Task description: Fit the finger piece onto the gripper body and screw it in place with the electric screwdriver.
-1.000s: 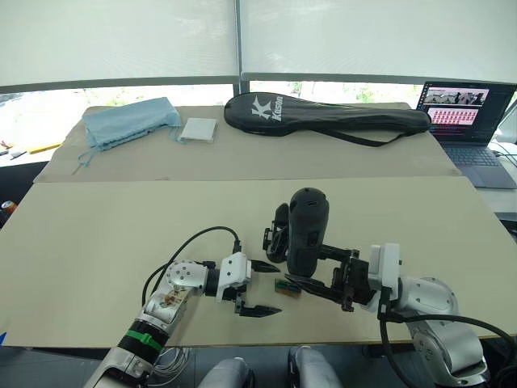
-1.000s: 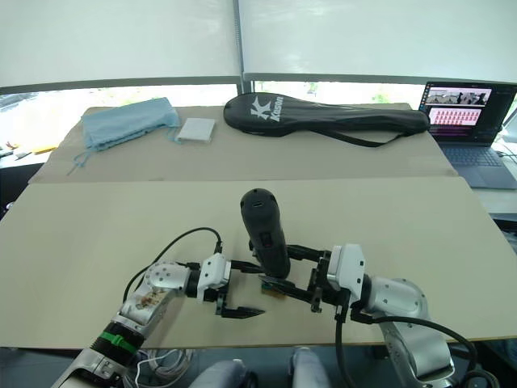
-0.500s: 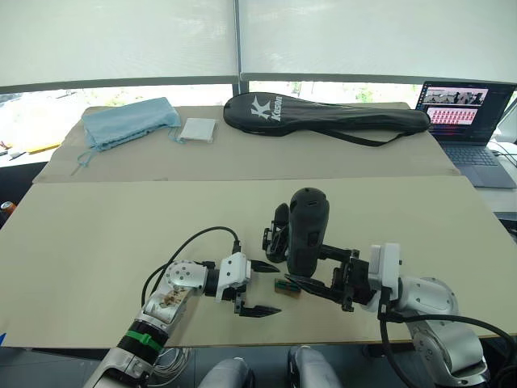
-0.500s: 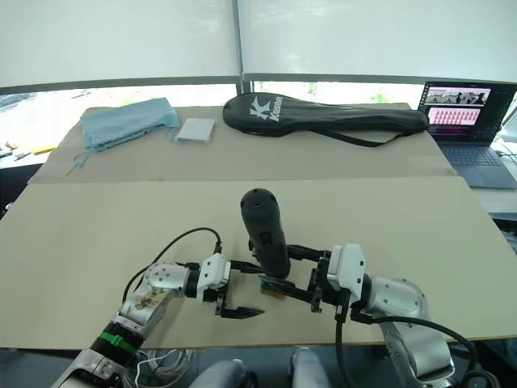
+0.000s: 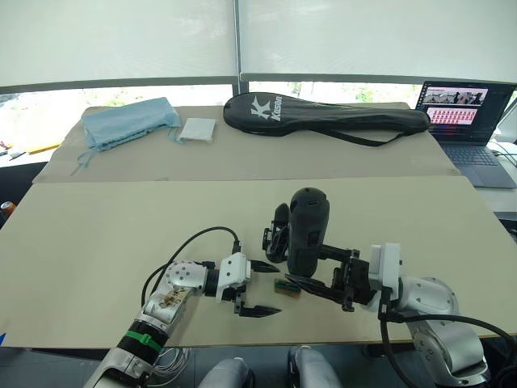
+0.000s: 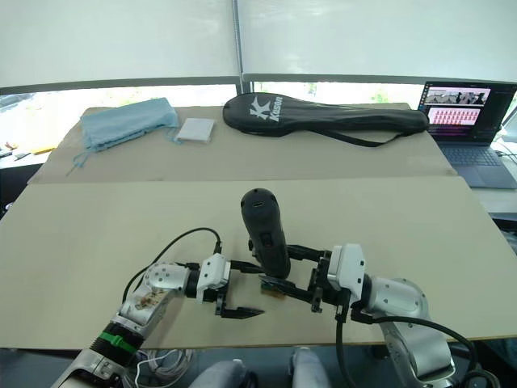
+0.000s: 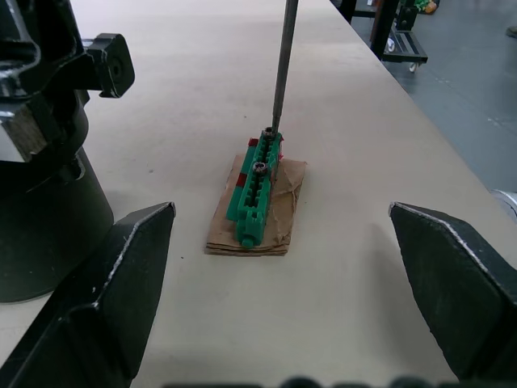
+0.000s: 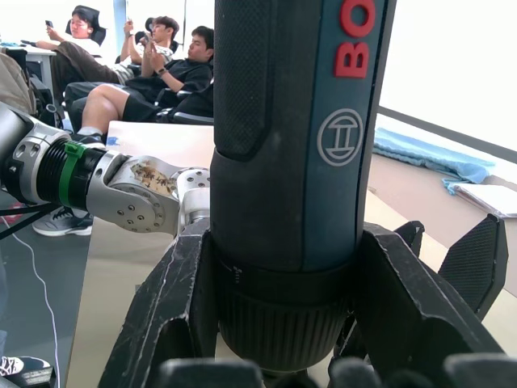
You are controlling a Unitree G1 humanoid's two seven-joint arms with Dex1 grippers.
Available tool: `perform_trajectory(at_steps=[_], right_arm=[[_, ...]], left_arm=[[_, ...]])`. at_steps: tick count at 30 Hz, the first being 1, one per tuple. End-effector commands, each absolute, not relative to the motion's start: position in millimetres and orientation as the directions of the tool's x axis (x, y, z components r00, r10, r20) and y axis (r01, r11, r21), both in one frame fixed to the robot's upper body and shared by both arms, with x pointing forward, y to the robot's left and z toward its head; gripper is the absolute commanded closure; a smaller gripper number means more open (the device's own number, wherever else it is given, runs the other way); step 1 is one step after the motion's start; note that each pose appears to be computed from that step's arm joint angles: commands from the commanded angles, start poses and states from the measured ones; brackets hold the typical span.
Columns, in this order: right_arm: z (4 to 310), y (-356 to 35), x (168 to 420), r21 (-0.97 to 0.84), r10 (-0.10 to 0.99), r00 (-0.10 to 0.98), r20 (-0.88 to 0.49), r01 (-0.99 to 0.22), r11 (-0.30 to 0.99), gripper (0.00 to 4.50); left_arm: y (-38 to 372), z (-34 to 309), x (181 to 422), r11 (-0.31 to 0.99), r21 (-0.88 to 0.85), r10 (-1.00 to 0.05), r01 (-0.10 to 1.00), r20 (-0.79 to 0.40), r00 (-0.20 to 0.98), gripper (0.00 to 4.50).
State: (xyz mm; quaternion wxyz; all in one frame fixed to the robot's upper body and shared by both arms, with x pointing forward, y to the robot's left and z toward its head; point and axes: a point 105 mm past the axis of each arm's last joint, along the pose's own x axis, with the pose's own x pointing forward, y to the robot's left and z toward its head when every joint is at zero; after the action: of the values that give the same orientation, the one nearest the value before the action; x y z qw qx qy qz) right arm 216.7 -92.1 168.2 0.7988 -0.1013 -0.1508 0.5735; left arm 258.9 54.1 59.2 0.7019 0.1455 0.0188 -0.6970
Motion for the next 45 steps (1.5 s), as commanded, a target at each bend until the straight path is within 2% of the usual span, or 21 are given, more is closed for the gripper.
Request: perform_trajectory(at_steps=[1, 45], right_arm=[[182.2, -93.6, 212.1, -0.371, 0.943, 0.281, 0.177, -0.869, 0.328, 2.57], [175.1, -92.5, 214.8, -0.356, 0.943, 0.299, 0.144, -0.874, 0.331, 2.57]], left_arm=[[55.2, 48.9, 252.2, -0.023, 0.143, -0.969, 0.989, -0.248, 0.013, 0.00], [53.6, 46.7, 251.3, -0.023, 0.138, -0.970, 0.990, -0.244, 0.012, 0.00]])
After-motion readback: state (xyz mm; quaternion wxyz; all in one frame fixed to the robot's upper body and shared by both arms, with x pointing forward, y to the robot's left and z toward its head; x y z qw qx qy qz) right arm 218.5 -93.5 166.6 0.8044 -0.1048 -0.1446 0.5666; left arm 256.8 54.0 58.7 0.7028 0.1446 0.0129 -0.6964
